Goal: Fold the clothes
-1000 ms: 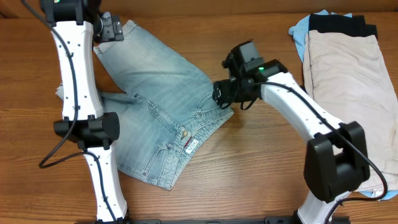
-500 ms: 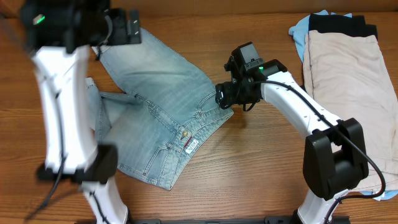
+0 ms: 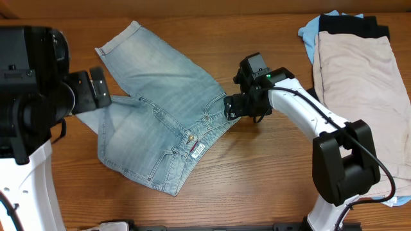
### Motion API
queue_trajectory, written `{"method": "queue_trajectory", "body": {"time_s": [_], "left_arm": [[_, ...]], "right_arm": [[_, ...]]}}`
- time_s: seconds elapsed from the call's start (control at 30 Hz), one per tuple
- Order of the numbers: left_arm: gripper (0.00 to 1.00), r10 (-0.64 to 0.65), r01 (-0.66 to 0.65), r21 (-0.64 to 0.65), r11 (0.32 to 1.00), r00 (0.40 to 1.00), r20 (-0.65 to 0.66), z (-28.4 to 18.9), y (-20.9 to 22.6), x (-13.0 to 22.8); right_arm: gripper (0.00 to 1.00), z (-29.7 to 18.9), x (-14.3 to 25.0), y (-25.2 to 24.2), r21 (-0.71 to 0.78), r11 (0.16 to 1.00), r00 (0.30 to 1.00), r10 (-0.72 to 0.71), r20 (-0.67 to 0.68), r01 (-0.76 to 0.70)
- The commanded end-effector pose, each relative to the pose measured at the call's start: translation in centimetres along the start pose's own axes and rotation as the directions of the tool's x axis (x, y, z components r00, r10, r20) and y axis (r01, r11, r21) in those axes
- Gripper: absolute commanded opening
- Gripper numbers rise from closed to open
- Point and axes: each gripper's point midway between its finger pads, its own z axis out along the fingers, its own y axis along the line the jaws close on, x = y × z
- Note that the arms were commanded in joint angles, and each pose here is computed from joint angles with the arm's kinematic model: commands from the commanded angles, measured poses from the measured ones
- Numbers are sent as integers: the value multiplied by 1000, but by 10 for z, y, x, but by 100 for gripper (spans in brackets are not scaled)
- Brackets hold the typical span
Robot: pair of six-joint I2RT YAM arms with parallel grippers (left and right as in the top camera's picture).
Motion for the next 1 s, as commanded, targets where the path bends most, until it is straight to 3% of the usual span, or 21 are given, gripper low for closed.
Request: {"method": "queue_trajectory", "body": {"time_s": [0.0,0.1,0.6,0.83,0.87,0.97], "left_arm": [[100,-41,35,-85,996,997,-61,16,18,14],[100,-54,42,-109,993,992,-110,42,19,20],[100,-51,40,-100,994,993,-105,101,9,9],[100,-44,25,-113,993,985,-170,132,4,8],[100,-43,23,-115,993,983,-179,136,4,9],[100,-40,14,-122,992,976,-214,149,3,11]], "right_arm": [[95,4,2,4,-30,998,998,-56,-10,55],[94,4,2,7,-50,996,997,-77,-9,76],[84,30,8,5,-77,985,988,-152,35,154],[69,48,-4,1,-69,981,975,-170,145,182],[67,49,-7,-1,-56,984,975,-160,156,170],[24,50,-15,-11,0,989,972,-145,184,147]]}}
